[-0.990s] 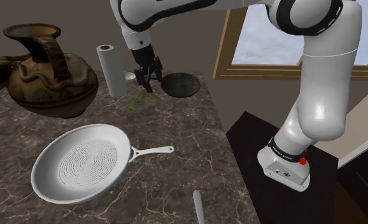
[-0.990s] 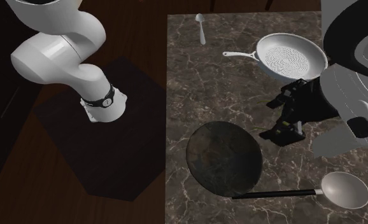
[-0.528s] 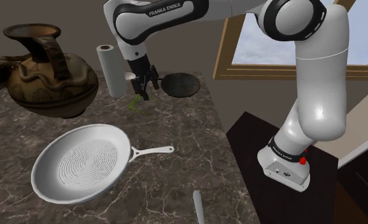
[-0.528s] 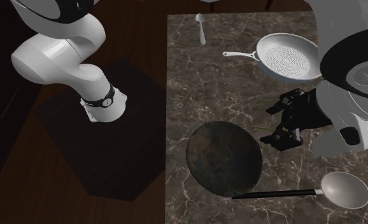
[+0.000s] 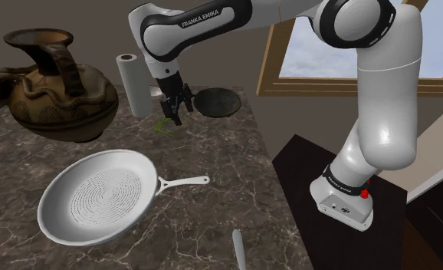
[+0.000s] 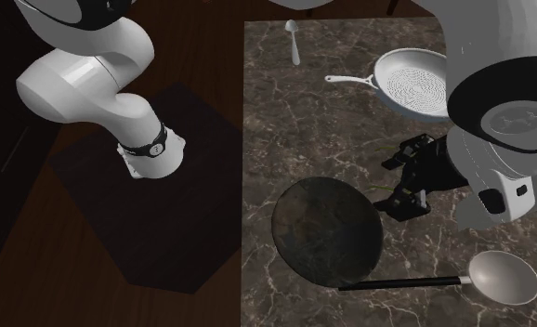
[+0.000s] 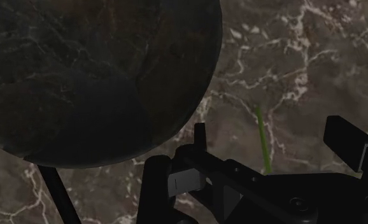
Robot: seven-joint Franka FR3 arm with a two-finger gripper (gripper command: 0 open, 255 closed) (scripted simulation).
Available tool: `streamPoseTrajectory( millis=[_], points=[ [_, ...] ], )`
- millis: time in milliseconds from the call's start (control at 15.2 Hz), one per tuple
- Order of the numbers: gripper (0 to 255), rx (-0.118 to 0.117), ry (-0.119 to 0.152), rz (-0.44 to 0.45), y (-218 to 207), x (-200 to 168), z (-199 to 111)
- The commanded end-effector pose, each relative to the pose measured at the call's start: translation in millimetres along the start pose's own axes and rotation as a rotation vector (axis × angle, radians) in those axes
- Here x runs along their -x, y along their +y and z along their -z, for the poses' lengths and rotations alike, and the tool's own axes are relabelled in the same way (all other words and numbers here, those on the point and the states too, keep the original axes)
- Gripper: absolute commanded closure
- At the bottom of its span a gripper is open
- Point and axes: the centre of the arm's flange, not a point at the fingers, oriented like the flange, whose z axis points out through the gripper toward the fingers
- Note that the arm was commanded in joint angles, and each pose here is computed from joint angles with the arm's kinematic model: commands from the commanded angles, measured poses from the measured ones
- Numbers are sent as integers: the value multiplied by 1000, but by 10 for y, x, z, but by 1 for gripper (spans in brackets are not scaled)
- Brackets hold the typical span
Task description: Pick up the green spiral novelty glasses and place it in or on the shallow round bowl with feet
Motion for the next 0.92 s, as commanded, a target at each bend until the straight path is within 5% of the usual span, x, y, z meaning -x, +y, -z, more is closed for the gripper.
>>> streamPoseTrajectory(
  millis=[0, 66, 132, 858],
  points=[
    [0, 0, 0, 0, -1, 0, -1],
    [0, 0, 0, 0, 0, 0, 0],
    [255, 0, 0, 0, 0, 0, 0],
    [255, 0, 0, 0, -4, 38, 98]
  ],
)
